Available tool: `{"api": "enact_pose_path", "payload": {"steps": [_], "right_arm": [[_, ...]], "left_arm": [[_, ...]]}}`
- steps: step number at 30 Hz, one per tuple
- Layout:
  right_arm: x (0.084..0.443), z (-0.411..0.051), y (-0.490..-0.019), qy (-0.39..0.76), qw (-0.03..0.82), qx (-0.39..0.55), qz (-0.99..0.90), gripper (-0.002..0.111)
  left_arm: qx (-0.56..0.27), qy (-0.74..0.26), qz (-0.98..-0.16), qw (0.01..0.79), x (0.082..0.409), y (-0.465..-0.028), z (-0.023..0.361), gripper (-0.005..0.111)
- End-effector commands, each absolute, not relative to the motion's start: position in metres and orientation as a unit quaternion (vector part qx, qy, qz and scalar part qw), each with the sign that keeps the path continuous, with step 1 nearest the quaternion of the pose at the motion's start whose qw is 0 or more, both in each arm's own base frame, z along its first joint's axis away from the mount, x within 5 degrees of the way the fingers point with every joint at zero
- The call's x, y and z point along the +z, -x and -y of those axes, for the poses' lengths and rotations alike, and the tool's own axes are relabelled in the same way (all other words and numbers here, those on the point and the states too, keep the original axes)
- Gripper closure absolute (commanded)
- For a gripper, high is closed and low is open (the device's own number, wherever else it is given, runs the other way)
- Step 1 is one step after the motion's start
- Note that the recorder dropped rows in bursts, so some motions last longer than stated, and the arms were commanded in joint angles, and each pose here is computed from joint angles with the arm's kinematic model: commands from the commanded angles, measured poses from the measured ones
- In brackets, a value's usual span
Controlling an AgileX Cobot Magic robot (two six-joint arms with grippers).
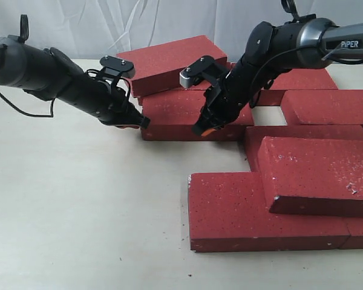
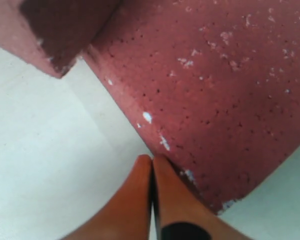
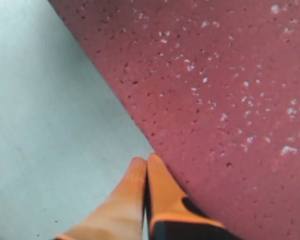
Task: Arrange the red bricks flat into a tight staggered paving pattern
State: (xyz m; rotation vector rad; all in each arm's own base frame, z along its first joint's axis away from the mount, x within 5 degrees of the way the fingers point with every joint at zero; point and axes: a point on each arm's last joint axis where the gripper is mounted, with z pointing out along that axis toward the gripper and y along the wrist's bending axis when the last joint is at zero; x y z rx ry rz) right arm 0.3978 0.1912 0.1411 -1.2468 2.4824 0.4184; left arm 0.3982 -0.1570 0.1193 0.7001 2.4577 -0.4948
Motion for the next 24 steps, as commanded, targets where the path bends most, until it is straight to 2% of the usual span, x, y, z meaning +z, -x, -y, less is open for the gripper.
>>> {"api": "enact_pose_path", "payload": {"steps": [1, 13, 24], "right_arm": [[0.143, -0.189, -0.398, 0.439, 0.163, 0.140, -0.872, 0.108], [0.189, -0.179, -0.380, 0.463, 0.135, 0.153, -0.862, 0.108], [0.189, -0.167, -0.384, 0.442, 0.126, 0.153, -0.875, 0.108]], "left_arm": [[-0.186, -0.252, -0.908, 0.277, 0.124, -0.399, 0.160, 0.107], [-0.196, -0.237, -0.910, 0.278, 0.125, -0.400, 0.161, 0.107], [-0.177, -0.226, -0.912, 0.292, 0.113, -0.399, 0.176, 0.107]]}}
